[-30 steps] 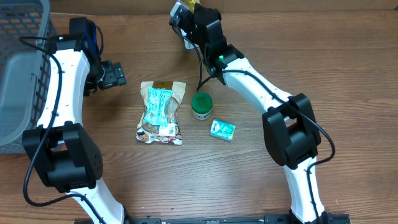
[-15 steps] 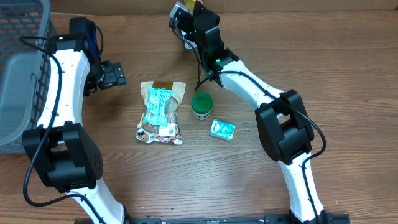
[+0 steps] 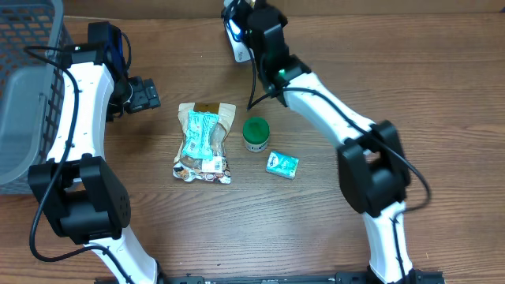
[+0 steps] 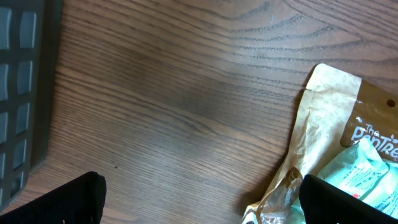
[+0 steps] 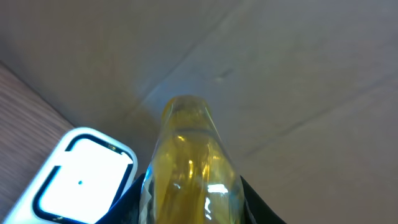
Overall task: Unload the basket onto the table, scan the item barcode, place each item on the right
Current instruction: 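Hold the yellow bottle's label in front of the scanner, then carry the yellow bottle right and set it down on the table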
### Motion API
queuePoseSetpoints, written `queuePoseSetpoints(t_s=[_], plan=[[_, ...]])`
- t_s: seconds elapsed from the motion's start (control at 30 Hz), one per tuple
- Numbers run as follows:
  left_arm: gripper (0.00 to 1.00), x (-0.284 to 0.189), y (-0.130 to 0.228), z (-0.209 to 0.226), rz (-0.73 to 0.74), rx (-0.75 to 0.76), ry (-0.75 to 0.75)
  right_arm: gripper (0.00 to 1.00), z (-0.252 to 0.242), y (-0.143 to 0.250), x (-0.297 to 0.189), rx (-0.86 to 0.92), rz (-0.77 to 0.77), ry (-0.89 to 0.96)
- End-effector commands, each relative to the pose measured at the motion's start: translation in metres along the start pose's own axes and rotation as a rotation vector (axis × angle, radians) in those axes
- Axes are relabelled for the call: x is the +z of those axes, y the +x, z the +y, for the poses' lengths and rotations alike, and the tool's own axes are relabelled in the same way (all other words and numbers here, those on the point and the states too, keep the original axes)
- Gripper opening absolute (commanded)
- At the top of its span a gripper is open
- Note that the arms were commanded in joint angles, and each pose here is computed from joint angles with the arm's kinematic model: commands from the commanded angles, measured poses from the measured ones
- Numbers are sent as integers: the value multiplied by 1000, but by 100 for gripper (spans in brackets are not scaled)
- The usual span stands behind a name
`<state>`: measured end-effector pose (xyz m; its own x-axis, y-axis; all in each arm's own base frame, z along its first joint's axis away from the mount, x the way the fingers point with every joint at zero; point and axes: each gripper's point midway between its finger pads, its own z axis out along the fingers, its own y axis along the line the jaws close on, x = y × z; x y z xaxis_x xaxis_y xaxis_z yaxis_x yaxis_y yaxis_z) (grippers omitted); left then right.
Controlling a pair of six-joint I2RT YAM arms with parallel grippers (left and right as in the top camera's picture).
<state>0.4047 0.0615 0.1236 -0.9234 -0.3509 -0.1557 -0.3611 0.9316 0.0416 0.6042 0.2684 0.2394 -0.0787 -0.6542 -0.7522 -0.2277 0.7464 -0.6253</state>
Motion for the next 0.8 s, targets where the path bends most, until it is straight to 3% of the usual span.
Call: queuePoseSetpoints(t_s=[0.0, 0.17, 0.33, 0.63, 0.77], plan=[[100, -8, -5, -2, -28, 16, 2, 4, -114, -89, -87, 370, -146, 86], [99, -8, -5, -2, -28, 16, 2, 4, -154, -76, -143, 468, -30, 62], [100, -8, -5, -2, -28, 16, 2, 4, -178, -24, -183, 564, 176, 61], [100, -8, -5, -2, -28, 16, 2, 4, -166, 132, -233, 754, 777, 5], [100, -8, -5, -2, -28, 16, 2, 4, -157, 202, -253, 878, 1025, 79]])
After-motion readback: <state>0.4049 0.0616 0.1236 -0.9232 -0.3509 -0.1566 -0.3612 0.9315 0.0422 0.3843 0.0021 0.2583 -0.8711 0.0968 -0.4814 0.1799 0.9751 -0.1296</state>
